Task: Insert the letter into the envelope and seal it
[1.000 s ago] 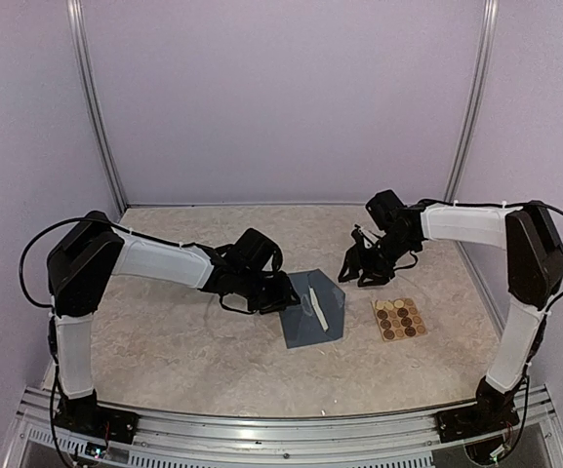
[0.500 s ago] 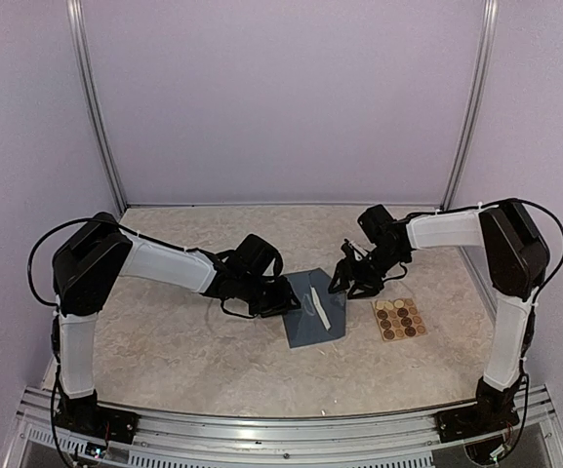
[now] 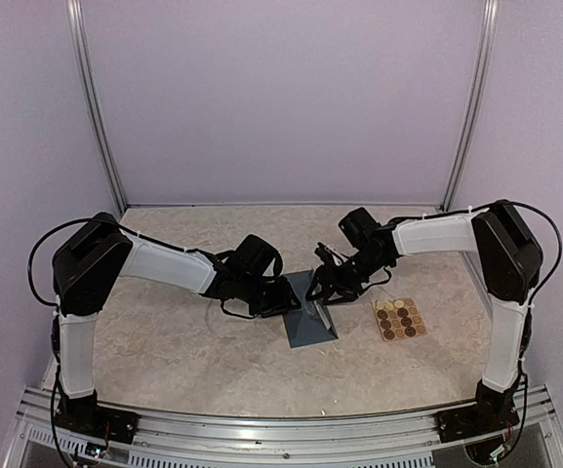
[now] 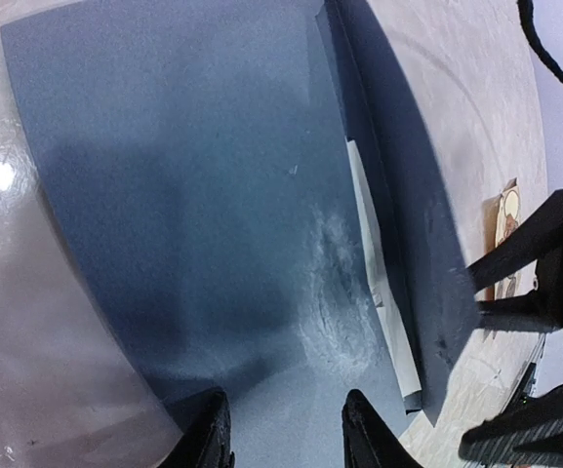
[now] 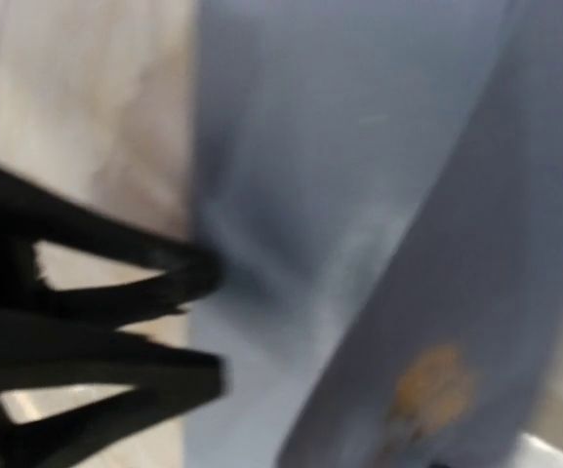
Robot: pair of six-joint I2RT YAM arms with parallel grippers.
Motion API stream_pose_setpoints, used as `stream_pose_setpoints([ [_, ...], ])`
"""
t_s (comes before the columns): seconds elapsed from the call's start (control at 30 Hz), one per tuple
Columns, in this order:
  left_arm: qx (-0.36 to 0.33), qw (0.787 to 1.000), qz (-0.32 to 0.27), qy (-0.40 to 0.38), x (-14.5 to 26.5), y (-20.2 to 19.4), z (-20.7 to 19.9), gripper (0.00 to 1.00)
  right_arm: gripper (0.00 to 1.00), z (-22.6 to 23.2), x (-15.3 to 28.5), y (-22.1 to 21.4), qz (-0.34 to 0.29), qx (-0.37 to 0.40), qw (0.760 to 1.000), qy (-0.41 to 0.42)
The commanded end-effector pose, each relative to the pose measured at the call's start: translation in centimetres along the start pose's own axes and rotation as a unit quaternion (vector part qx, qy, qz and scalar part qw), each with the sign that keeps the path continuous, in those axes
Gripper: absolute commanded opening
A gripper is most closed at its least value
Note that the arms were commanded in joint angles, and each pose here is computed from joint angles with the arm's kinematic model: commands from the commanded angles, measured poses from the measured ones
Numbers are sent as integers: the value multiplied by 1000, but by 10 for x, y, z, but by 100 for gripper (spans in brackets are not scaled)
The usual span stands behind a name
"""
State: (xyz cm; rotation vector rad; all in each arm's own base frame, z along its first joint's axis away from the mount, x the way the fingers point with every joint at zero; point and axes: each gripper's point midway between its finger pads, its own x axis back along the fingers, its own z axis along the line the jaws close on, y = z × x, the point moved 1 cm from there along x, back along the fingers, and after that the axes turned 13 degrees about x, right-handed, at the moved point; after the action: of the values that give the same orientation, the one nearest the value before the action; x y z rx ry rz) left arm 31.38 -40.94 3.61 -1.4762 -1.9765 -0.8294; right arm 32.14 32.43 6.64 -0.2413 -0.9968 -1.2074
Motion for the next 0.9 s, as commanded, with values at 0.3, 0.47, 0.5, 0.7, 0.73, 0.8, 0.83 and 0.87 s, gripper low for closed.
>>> stream_pose_setpoints([
  [0.3, 13, 998, 35, 58, -9, -20, 40, 37, 58, 13, -36, 7, 9, 20, 999, 33],
  [0.47, 14, 998, 35, 58, -8, -21, 40, 37, 57, 10, -46, 3, 12, 14, 999, 42],
  [0.5, 13, 998, 34, 59, -8, -22, 40, 37, 57, 9, -47, 1, 14, 12, 999, 40],
  [0.7, 13, 998, 23, 60, -4, -20, 41, 37, 57, 16, -30, 9, -7, 18, 1000, 25],
  [0.73, 12, 998, 19, 59, -3, -19, 41, 37, 57, 21, -23, 14, -16, 21, 999, 26],
  [0.8, 10, 999, 4, 51, 5, -14, 35, 37, 59, 33, -4, 25, -39, 29, 999, 23],
  [0.83, 7, 999, -3, 48, 8, -12, 33, 37, 61, 38, 7, 30, -51, 33, 998, 19],
  [0.87, 4, 999, -11, 41, 14, -9, 27, 38, 63, 42, 19, 33, -62, 38, 997, 14],
])
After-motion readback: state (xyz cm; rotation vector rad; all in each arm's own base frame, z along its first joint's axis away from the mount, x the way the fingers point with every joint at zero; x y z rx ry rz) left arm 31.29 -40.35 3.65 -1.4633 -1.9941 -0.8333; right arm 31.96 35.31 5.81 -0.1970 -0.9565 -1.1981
